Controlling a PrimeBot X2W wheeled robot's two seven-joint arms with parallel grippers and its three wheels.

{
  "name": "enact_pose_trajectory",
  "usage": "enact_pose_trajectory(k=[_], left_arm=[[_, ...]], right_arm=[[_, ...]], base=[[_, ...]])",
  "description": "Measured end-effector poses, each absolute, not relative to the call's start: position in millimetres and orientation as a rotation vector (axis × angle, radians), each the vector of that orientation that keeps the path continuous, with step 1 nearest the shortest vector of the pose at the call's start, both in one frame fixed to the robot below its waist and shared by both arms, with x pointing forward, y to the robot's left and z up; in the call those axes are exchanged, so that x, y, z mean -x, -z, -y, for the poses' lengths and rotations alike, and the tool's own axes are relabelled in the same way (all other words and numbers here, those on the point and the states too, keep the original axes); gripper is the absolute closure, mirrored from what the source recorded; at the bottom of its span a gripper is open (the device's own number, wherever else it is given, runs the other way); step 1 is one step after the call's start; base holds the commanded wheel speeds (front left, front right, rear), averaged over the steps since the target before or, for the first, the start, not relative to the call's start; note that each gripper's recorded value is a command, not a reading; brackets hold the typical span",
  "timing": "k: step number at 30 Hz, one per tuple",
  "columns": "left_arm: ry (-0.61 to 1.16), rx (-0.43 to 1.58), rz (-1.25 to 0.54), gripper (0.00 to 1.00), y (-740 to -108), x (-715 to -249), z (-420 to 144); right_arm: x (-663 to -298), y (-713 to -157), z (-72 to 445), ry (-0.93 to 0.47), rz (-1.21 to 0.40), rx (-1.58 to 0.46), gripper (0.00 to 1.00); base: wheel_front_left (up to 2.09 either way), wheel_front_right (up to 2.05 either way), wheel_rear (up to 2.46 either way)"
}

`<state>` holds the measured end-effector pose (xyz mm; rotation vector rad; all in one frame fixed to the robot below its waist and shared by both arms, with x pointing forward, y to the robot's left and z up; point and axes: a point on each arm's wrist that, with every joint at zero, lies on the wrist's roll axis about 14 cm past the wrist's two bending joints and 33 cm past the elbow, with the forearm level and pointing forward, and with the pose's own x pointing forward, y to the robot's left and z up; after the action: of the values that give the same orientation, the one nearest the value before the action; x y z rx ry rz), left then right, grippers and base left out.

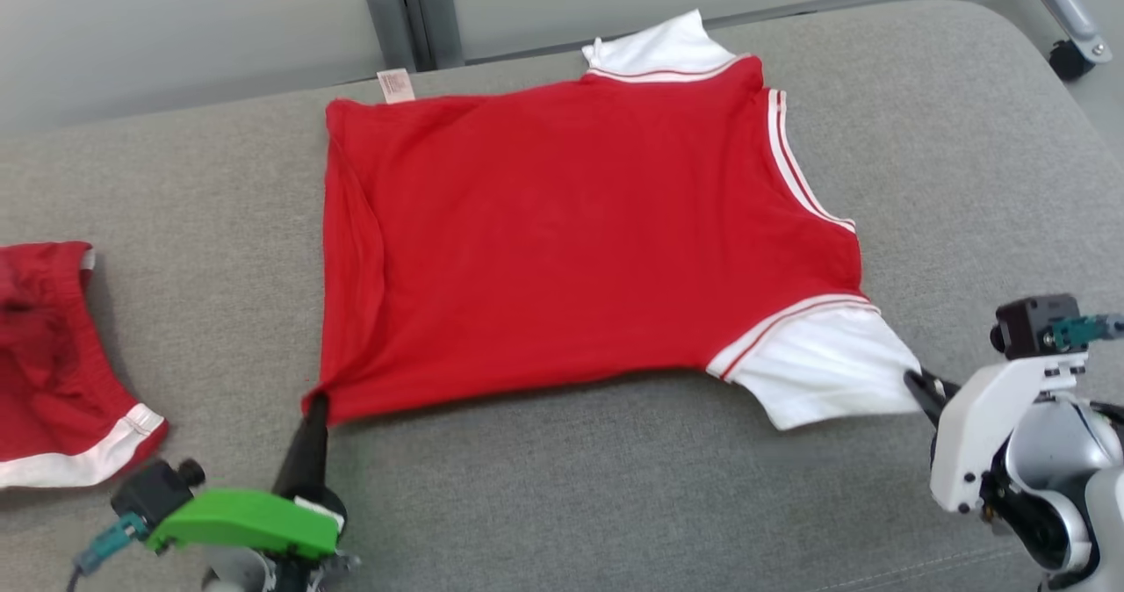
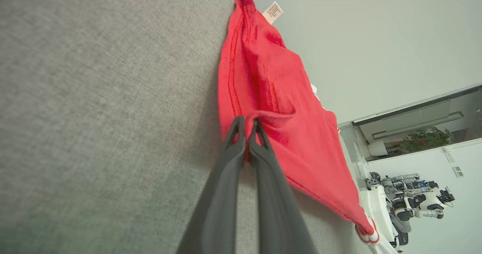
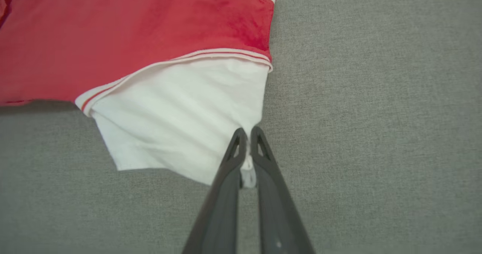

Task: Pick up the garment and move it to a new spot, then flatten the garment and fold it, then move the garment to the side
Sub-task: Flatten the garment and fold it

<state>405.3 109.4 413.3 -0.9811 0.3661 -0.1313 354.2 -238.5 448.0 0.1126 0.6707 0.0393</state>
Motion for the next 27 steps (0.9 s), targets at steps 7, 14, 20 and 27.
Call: enact_pose_trajectory(k=[7, 14, 20, 27], left_arm=[[0.088, 1.035, -0.486, 1.00, -388.0, -357.0, -107.3], [0.061, 1.042, -0.621, 1.00, -363.5, -310.3, -109.8], [0.049, 1.069, -0.576, 1.00, -372.8, -307.1, -116.0], [0.110, 1.084, -0.484, 1.00, -403.2, -337.0, -110.2]], right_arm=[[-324.3, -424.4, 245.1, -0.007, -0.790, -0.097, 1.00], [-282.5, -402.1, 248.5, -0.006, -0.979, -0.079, 1.00], [-284.8, -419.8, 240.7, -0.026, -0.943, -0.087, 1.00], [-334.0, -457.0, 227.4, -0.072, -0.753, -0.092, 1.00]], base=[[0.00, 0.00, 0.00], [0.00, 0.00, 0.00], [0.00, 0.00, 0.00], [0.00, 0.00, 0.00]])
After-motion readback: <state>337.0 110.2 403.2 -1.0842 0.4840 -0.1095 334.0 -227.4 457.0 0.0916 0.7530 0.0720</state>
